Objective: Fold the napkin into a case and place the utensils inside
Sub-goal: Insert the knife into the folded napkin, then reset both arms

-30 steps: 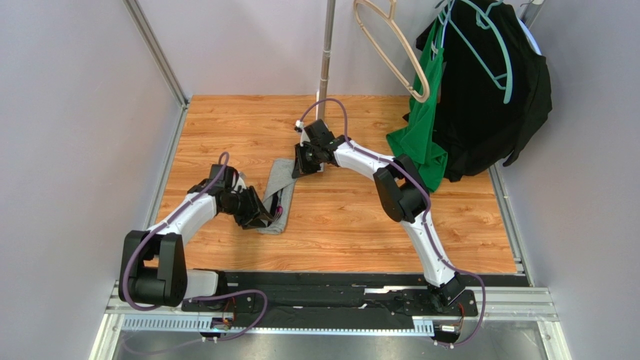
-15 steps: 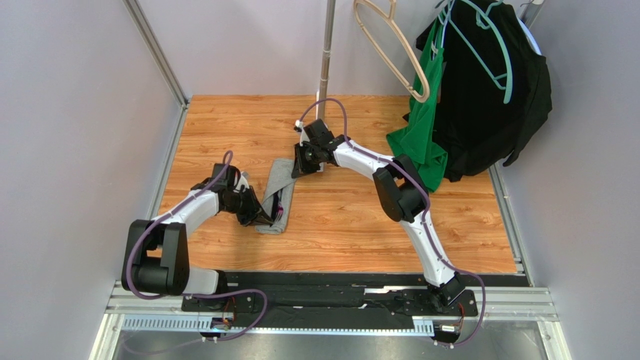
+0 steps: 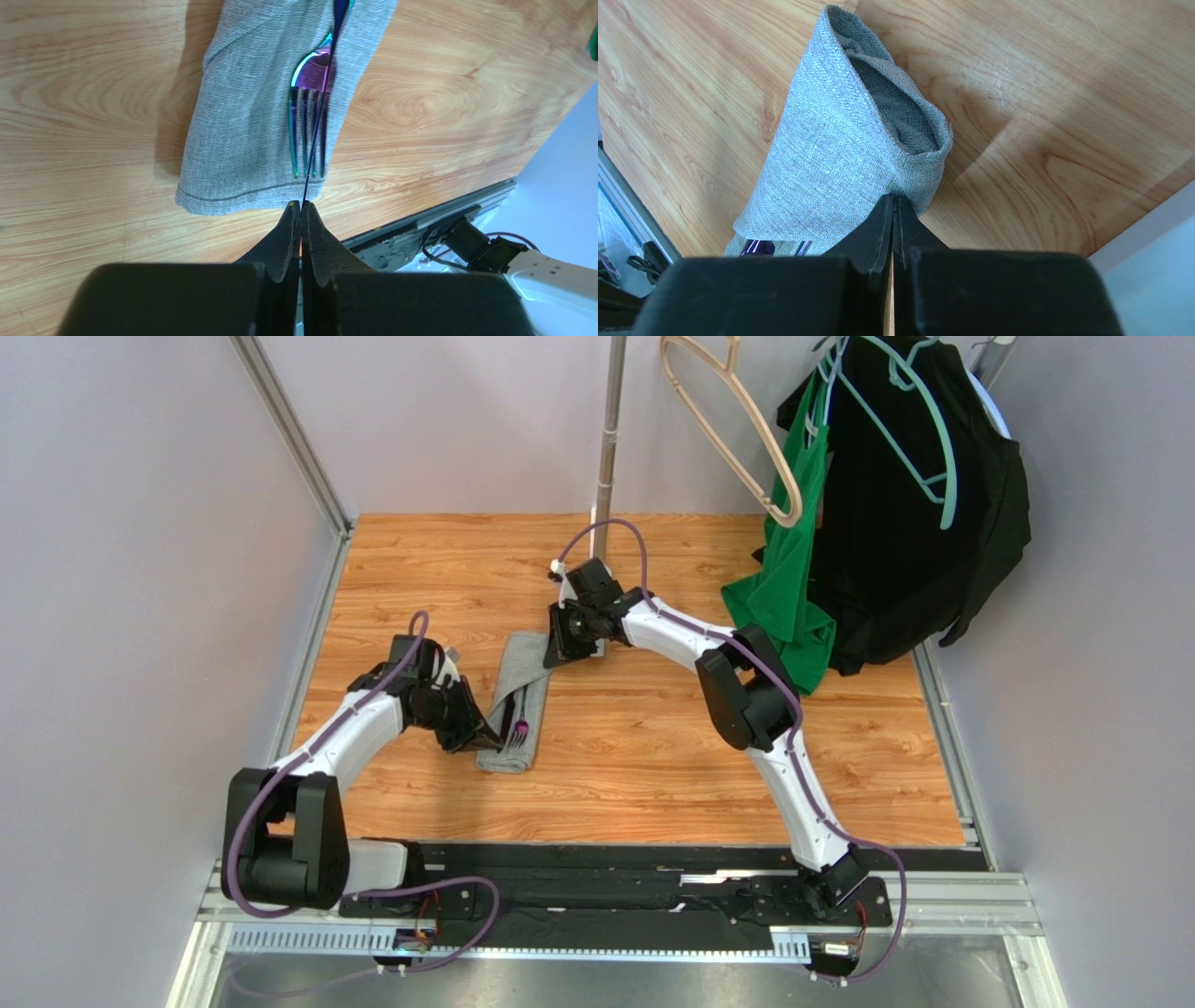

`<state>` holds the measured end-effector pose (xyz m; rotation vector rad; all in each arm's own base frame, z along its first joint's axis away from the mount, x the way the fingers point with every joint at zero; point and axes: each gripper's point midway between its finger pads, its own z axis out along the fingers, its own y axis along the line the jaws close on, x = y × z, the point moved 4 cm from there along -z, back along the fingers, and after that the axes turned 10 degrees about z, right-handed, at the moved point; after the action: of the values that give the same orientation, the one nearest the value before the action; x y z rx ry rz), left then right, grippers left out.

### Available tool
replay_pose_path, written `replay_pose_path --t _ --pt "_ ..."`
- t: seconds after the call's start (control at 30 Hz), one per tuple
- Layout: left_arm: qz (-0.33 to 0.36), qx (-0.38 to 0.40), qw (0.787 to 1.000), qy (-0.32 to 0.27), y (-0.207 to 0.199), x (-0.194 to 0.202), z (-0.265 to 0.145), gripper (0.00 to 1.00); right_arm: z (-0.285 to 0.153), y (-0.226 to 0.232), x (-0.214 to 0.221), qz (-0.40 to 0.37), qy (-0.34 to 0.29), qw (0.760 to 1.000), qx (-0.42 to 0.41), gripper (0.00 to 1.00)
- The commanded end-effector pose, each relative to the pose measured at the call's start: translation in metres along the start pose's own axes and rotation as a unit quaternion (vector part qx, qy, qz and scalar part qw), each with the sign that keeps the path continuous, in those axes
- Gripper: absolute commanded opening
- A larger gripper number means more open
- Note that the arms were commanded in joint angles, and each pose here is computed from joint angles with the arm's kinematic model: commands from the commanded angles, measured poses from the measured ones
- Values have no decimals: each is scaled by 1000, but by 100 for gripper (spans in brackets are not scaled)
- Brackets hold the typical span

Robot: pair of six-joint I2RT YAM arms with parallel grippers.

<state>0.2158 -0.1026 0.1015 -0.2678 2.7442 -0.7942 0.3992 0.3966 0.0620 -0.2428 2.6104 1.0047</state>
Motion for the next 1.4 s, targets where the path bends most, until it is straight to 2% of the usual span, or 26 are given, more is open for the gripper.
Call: replay_pose_path --t 0.0,0.1,0.23,0.3,0.33,0.37,0.4,0.47,0.5,0.6,0.73,0.77,0.8,0.83,0.87,0.9,0.93,0.97,1.0,1.03,1.1,1.13,1.17,1.2,1.23,1.37 --pt "-3 -21 1000 -3 9 -7 8 0 1 3 -5 -7 -6 1000 2 0" --pt "-11 -32 999 7 14 -7 15 0 1 3 -5 -7 -5 1000 2 0" --pt "-7 -57 998 -12 16 -11 6 27 -1 4 -7 -8 -9 1000 3 0" --pt "-2 -77 997 -27 16 -13 -5 33 -4 6 -8 -10 -12 1000 3 0" --pt "12 -75 996 -52 9 -19 -17 50 -5 7 -10 -10 -14 1000 3 0" --pt "19 -79 995 -61 7 -21 -24 62 -7 7 -10 -11 -13 1000 7 2" --pt "24 -80 995 -63 4 -19 -33 68 -11 10 -12 -11 -16 1000 9 9" --pt "37 -68 994 -73 -7 -21 -47 71 -24 17 -18 -16 -25 999 15 14" --pt "44 -59 994 -81 -12 -19 -54 71 -30 21 -21 -19 -29 999 17 20" --pt "72 -10 993 -98 -31 -19 -69 70 -61 42 -28 -34 -44 998 25 32" --pt "152 41 981 -111 -66 -23 -84 70 -113 59 -16 -75 -50 992 84 45" --pt "178 46 977 -106 -79 -19 -83 71 -138 55 -7 -82 -67 987 119 62" --pt "192 53 974 -110 -87 -17 -84 71 -145 53 5 -92 -65 985 133 100" --pt "200 63 971 -117 -98 -17 -86 72 -155 53 14 -96 -70 983 141 100" --pt "224 81 963 -126 -113 -13 -86 73 -157 33 36 -95 -61 979 167 100" --pt "233 95 957 -145 -121 -10 -93 77 -185 45 41 -104 -91 978 155 100" --pt "236 103 954 -152 -126 -4 -93 79 -195 50 52 -107 -102 978 148 100" --pt "244 109 946 -185 -132 -7 -98 80 -194 31 73 -101 -99 976 168 100" --pt "259 130 935 -204 -141 2 -108 80 -219 42 75 -100 -129 975 148 100" --pt "250 138 936 -207 -139 7 -106 81 -225 41 82 -70 -136 977 145 100" --pt "256 187 918 -237 -152 15 -119 82 -248 31 99 -41 -161 975 147 100" --pt "243 201 920 -231 -152 20 -116 85 -254 31 106 -34 -165 976 137 100" --pt "248 224 912 -236 -159 23 -120 87 -263 37 113 -30 -174 979 105 100" --pt "250 240 906 -242 -163 29 -126 88 -259 20 134 -18 -165 980 111 100" --pt "256 254 903 -234 -167 39 -127 89 -287 29 137 -17 -206 976 69 100" --pt "272 307 869 -276 -176 54 -142 92 -314 19 162 29 -297 954 -24 100"
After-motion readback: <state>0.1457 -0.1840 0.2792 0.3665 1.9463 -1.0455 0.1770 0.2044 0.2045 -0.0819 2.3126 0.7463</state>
